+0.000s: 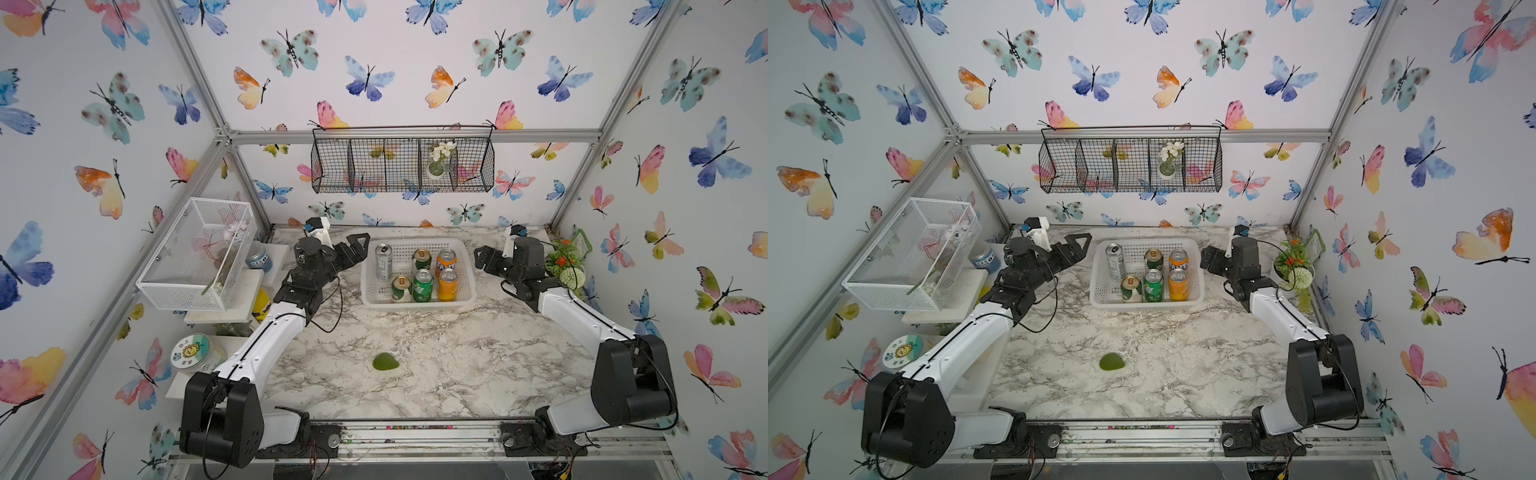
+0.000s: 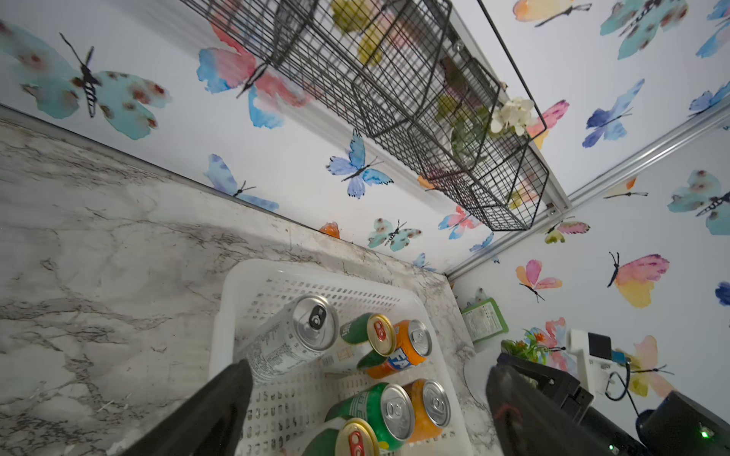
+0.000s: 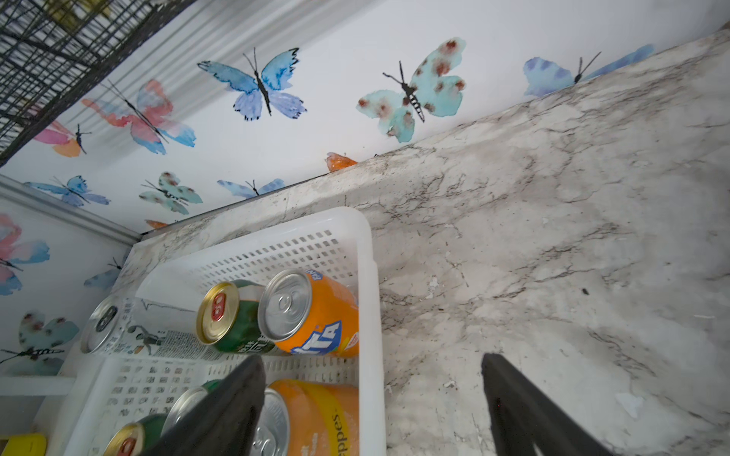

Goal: Take out the drinks from the basket
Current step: Pick up the drink from the basket.

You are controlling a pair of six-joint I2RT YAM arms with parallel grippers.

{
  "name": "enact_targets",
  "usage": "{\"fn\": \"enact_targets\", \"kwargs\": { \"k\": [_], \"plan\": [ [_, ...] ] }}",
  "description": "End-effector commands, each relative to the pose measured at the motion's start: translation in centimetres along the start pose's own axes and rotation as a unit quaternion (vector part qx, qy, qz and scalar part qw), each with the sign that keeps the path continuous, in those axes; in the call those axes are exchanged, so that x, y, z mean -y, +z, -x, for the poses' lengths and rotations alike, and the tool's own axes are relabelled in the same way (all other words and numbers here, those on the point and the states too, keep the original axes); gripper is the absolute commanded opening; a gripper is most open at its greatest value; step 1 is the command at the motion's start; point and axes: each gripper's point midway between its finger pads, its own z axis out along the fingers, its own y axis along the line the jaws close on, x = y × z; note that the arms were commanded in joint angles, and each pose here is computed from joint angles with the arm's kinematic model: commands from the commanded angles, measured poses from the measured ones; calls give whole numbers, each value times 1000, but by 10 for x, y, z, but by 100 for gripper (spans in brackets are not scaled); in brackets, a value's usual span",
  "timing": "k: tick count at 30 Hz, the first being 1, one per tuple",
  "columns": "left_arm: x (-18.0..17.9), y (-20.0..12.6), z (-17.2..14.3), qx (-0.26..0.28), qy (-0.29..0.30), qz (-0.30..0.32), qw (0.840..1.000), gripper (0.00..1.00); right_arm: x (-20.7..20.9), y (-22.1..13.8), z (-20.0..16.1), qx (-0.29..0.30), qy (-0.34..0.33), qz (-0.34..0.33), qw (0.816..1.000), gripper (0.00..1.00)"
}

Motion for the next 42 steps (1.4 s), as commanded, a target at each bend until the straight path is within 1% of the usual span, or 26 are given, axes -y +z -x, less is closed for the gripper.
{"fn": "enact_targets", "kwargs": {
  "k": [1,4,7,10,12,14,19,24,28,32,33,38,42],
  "plan": [
    [-8,-5,-11,-16,17,24,999,99,-1,-2,-7,-8,-14,-9,1000,89],
    [-12,-14,-23,-25,22,25,999,99,-3,-3,-14,-14,-20,-7,1000,88],
    [-27,-22,-34,-27,9,48,998,99,-1,3,-24,-45,-23,-28,998,85],
    [-37,-25,-43,-32,1,63,998,99,-5,5,-30,-55,-30,-32,998,83],
    [-39,-24,-46,-43,2,69,997,99,-7,6,-34,-66,-39,-41,996,82],
    [-44,-22,-50,-57,-1,83,995,99,-3,8,-41,-86,-45,-65,993,82],
    [-70,-16,-63,-80,-23,128,988,99,5,9,-47,-74,-25,-78,994,79],
    [-76,0,-85,-129,-44,113,984,99,13,17,-55,-89,-15,-99,991,78],
    [-79,-1,-89,-136,-47,114,983,99,3,19,-55,-87,-16,-67,994,78],
    [-75,-2,-87,-137,-39,109,984,99,-25,18,-57,-95,-42,0,995,76],
    [-75,-2,-87,-138,-37,110,984,99,-31,18,-57,-95,-51,6,994,76],
    [-76,-2,-89,-141,-38,112,983,99,-58,20,-66,-105,-105,17,989,79],
    [-72,-2,-85,-137,-35,106,984,99,-67,27,-77,-121,-135,-1,983,81]
  ]
}}
